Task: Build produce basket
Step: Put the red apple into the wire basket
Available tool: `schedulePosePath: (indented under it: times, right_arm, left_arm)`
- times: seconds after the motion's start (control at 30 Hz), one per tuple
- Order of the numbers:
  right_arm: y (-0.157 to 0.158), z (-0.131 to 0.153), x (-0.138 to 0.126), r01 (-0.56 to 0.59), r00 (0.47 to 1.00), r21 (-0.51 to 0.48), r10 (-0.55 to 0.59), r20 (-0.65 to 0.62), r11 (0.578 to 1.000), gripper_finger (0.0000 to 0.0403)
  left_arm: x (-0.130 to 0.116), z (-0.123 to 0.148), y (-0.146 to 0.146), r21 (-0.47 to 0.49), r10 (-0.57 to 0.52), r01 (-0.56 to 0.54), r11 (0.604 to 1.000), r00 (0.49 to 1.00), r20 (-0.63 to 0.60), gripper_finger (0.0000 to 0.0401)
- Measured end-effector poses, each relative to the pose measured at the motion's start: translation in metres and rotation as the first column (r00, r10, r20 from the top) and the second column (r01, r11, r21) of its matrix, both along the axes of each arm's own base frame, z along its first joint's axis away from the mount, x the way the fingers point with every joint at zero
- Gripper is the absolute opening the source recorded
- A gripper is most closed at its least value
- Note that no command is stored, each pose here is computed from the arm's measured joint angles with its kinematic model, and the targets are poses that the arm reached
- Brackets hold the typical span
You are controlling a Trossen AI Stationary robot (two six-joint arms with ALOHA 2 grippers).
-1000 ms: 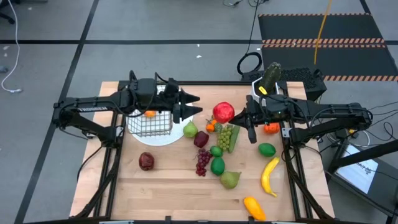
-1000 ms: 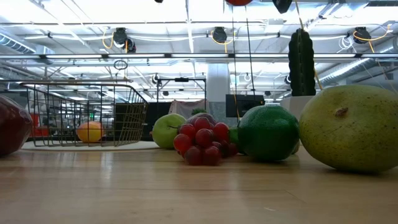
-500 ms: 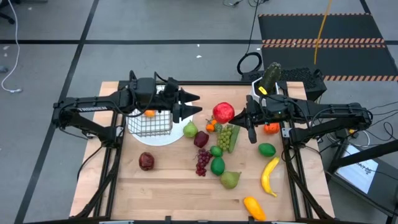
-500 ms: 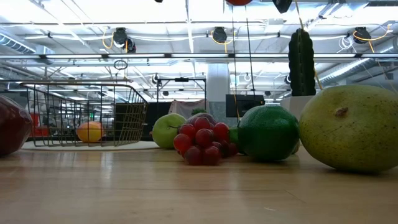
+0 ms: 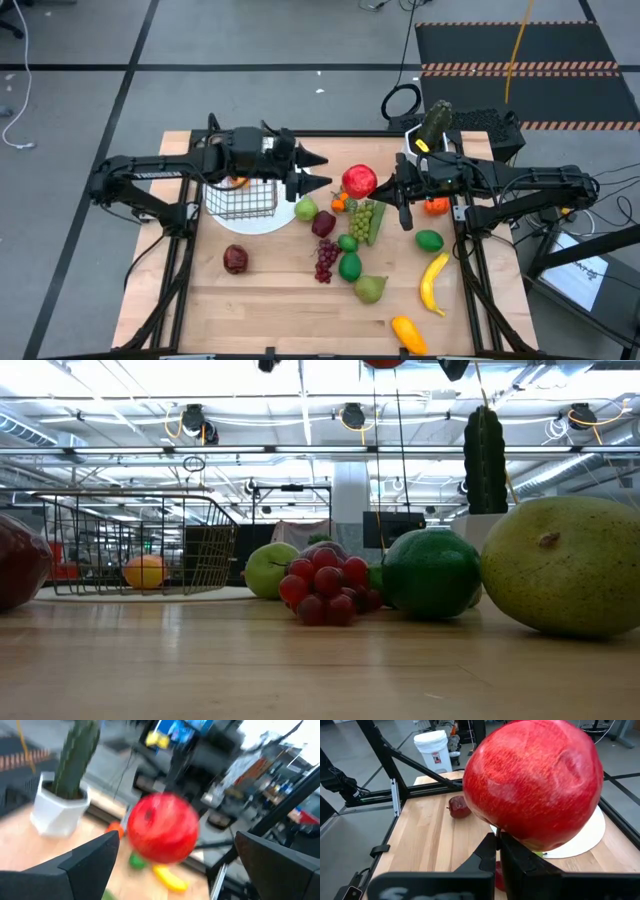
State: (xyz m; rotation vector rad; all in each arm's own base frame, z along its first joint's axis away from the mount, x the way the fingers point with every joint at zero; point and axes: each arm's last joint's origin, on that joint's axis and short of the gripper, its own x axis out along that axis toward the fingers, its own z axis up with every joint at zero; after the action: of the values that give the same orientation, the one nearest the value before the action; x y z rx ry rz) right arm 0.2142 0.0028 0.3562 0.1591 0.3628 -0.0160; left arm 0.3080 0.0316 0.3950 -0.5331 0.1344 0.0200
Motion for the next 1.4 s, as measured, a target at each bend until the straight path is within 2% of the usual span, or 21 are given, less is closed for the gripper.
schedulePosePath:
  times: [0.33,0.53,0.67,0.77,0.9,1.17,1.3,1.4]
  right_arm:
    - [0.0,0.0,0.0,0.0,1.0,0.0,0.0,0.0,1.0,0.0002]
    - [0.0,0.0,0.0,-0.004,1.0,-0.005,0.004,-0.001,1.0,0.0002]
    - [0.001,0.0,0.0,-0.025,1.0,-0.051,0.025,-0.001,0.998,0.0002]
    - [0.001,0.0,0.0,-0.043,0.999,-0.097,0.043,-0.005,0.994,0.0002]
    - [0.001,-0.001,0.0,-0.059,0.998,-0.135,0.057,-0.015,0.989,0.0002]
    - [0.001,-0.003,-0.001,-0.062,0.998,-0.136,0.058,-0.035,0.989,0.0002]
    - [0.0,-0.004,-0.002,-0.06,0.997,-0.134,0.055,-0.046,0.989,0.0002]
    - [0.0,-0.004,-0.002,-0.059,0.997,-0.134,0.053,-0.047,0.989,0.0002]
  left_arm:
    - [0.026,-0.02,0.01,-0.111,-0.042,0.041,0.993,0.999,-0.009,0.0399]
    - [0.032,-0.024,0.022,-0.213,-0.001,0.003,0.977,1.0,0.008,0.0399]
    - [0.034,-0.029,0.033,-0.372,0.006,-0.01,0.928,1.0,-0.011,0.0399]
    - [0.038,-0.03,0.04,-0.446,-0.042,0.045,0.894,0.999,0.016,0.0399]
    - [0.043,-0.033,0.041,-0.468,-0.11,0.116,0.876,0.993,0.041,0.0399]
    - [0.052,-0.046,0.044,-0.519,-0.13,0.111,0.848,0.992,0.0,0.0399]
    - [0.057,-0.048,0.043,-0.543,-0.171,0.16,0.824,0.985,0.03,0.0399]
    - [0.061,-0.049,0.043,-0.537,-0.177,0.18,0.824,0.982,0.057,0.0399]
